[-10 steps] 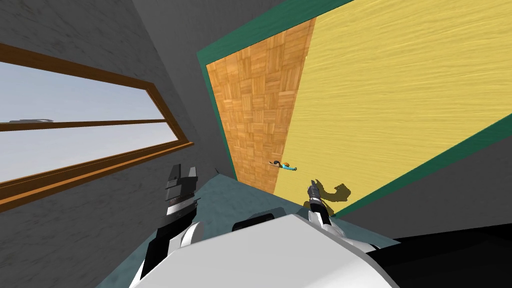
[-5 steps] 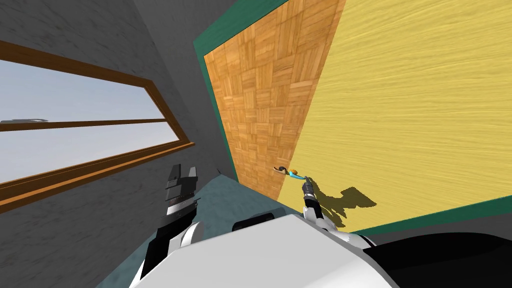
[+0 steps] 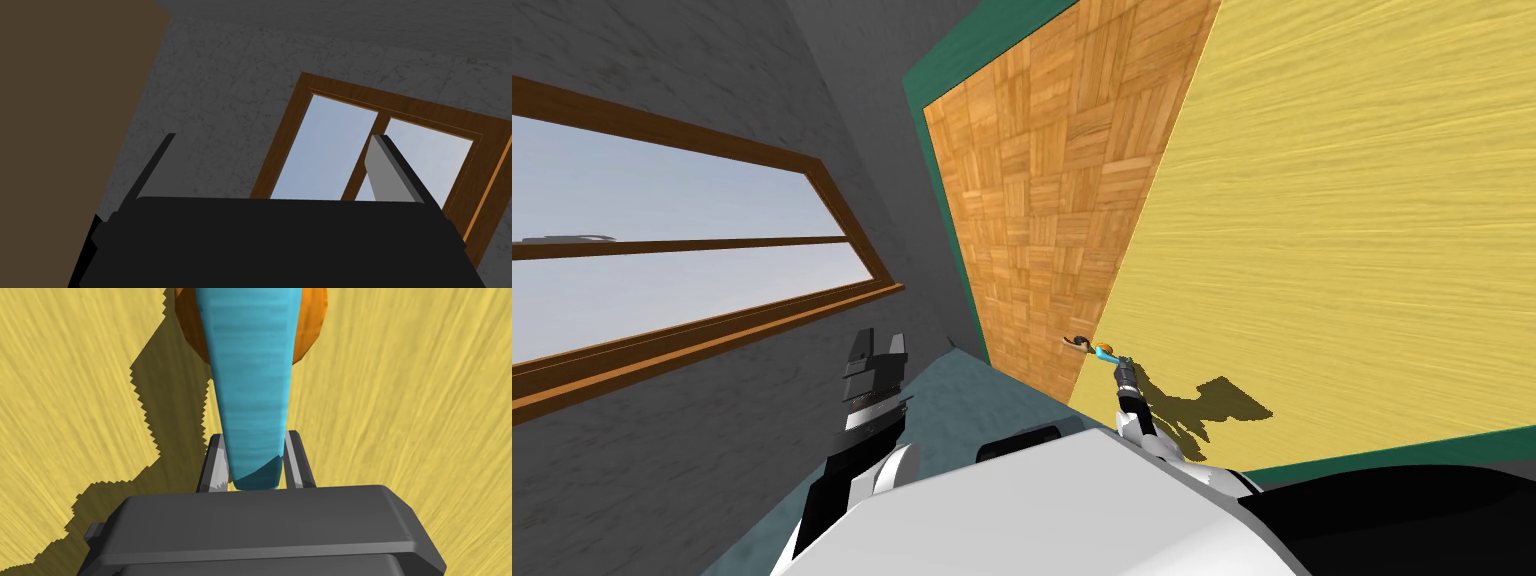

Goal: Pull the door open

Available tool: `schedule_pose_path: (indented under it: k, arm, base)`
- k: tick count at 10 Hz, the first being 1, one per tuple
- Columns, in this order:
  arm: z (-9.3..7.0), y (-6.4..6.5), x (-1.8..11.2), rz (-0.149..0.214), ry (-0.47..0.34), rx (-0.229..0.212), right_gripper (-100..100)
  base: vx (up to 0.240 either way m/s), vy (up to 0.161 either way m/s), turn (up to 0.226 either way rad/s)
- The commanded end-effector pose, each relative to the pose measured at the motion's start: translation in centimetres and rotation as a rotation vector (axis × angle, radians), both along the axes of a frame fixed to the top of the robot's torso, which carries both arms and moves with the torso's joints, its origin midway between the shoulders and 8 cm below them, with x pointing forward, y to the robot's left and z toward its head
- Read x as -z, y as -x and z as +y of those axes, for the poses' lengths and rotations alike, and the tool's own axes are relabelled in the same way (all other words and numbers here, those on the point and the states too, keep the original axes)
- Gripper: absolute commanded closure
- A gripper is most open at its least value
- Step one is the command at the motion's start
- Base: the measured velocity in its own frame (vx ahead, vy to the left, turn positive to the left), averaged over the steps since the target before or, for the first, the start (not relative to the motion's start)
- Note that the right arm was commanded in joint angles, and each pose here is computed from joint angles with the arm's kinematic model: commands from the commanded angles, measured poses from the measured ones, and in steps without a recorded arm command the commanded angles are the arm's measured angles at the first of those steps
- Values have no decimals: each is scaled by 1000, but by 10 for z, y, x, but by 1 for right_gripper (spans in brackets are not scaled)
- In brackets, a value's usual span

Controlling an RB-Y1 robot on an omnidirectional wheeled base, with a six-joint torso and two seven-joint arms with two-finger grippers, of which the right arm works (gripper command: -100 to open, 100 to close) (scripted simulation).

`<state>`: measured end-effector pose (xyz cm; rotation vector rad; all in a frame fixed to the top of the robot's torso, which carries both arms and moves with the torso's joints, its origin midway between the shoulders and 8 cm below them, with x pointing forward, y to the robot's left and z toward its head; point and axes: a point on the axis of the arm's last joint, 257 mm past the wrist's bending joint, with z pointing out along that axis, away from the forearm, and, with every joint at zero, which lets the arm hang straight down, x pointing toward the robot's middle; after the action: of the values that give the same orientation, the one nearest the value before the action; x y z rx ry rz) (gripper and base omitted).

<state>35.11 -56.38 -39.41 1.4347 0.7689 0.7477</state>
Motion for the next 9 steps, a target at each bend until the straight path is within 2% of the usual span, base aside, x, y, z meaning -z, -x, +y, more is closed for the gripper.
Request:
schedule_pose_path:
  k: [1,3,4,5,6,7,9]
  arm:
    - [-1,1,0,1,1,2,100]
    - [-1,1,0,1,1,2,100]
    - [-8,12,4,17,4,13,100]
    - [-9,13,4,19,4,12,100]
    - [-9,8,-2,4,10,7,100]
    - [-9,13,4,19,4,12,100]
    - [-5,10,5,24,6,-10,100]
  base:
    - [-11,0,6]
    - [0,0,0]
    - [-115,-35,-43]
    - [-184,-14,-20]
    - [-127,29,-16]
    - [-45,32,-15]
    - [-156,39,10]
